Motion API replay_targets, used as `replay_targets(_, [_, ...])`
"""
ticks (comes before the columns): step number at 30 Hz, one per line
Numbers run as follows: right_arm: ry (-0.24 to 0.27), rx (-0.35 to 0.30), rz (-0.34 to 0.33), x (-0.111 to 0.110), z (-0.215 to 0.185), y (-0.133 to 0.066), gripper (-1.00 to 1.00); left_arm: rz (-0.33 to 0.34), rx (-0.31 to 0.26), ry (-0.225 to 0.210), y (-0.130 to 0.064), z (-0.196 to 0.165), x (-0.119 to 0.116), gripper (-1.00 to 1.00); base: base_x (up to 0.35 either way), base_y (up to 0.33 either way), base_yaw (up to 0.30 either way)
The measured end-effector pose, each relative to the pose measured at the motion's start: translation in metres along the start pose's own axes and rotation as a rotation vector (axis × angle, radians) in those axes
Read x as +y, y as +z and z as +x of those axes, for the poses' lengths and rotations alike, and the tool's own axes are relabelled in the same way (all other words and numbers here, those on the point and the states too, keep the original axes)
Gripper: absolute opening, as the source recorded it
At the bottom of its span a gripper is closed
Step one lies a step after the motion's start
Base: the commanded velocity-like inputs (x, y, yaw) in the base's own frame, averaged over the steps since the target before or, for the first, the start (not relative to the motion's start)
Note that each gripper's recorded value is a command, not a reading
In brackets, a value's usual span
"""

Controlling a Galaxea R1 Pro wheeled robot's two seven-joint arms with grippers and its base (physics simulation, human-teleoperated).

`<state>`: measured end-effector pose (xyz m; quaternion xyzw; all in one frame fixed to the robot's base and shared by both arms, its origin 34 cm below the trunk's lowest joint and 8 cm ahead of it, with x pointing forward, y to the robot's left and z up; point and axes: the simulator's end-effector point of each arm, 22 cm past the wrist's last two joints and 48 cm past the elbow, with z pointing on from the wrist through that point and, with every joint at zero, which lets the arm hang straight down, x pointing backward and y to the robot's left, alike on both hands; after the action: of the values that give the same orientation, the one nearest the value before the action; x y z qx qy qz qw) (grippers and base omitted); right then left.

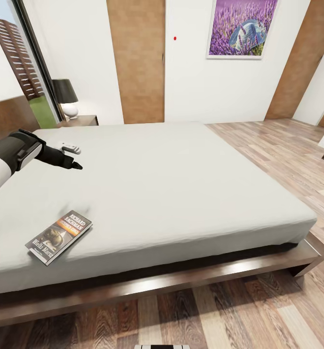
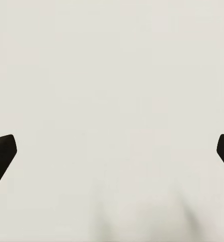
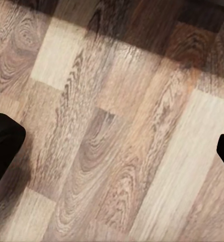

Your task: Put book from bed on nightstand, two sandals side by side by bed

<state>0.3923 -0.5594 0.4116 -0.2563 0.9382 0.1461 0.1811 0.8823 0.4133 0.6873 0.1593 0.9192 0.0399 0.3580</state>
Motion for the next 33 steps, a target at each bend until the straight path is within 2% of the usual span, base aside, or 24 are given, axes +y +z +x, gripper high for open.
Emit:
replay_targets(2, [0.008,0.003,-0.006,0.001,0.003,0.002,1.0,0.0,0.001,0.0,0.0,0.0,0.0,1.0,0.0,0.0,0.0])
replay_targets(4, [0.04,0.015,-0.012,0.003,0.01,0.006,1.0,-0.001,0.001,0.0,0.0,0.0,0.0,1.0,0.0,0.0,0.0])
replay_targets(5, [0.058,0.024,0.017,-0.004,0.014,0.007,1.0,-0.001,0.001,0.0,0.0,0.0,0.0,1.0,0.0,0.0,0.0])
replay_targets(6, [0.059,0.025,0.018,-0.004,0.014,0.008,1.0,-0.001,0.001,0.0,0.0,0.0,0.0,1.0,0.0,0.0,0.0])
replay_targets(10, [0.141,0.08,0.123,-0.024,0.035,0.017,1.0,-0.001,0.002,0.0,0.0,0.0,0.0,1.0,0.0,0.0,0.0])
replay_targets(15, [0.19,0.14,0.18,-0.028,0.054,0.029,1.0,-0.001,0.002,0.0,0.0,0.0,0.0,1.0,0.0,0.0,0.0])
replay_targets(19, [0.204,0.161,0.2,-0.03,0.06,0.031,1.0,-0.001,0.002,0.0,0.0,0.001,0.0,1.0,0.0,0.0,0.0])
replay_targets(23, [0.24,0.182,0.22,-0.033,0.066,0.032,1.0,-0.001,0.002,0.0,0.0,0.001,0.0,1.0,0.0,0.0,0.0])
replay_targets(28, [0.334,0.226,0.295,-0.044,0.08,0.027,1.0,-0.002,0.003,0.0,0.0,0.001,0.0,1.0,0.0,0.0,0.0])
replay_targets(33, [0.374,0.249,0.337,-0.05,0.087,0.023,1.0,-0.003,0.004,-0.001,0.0,0.001,0.001,1.0,0.0,0.0,0.0])
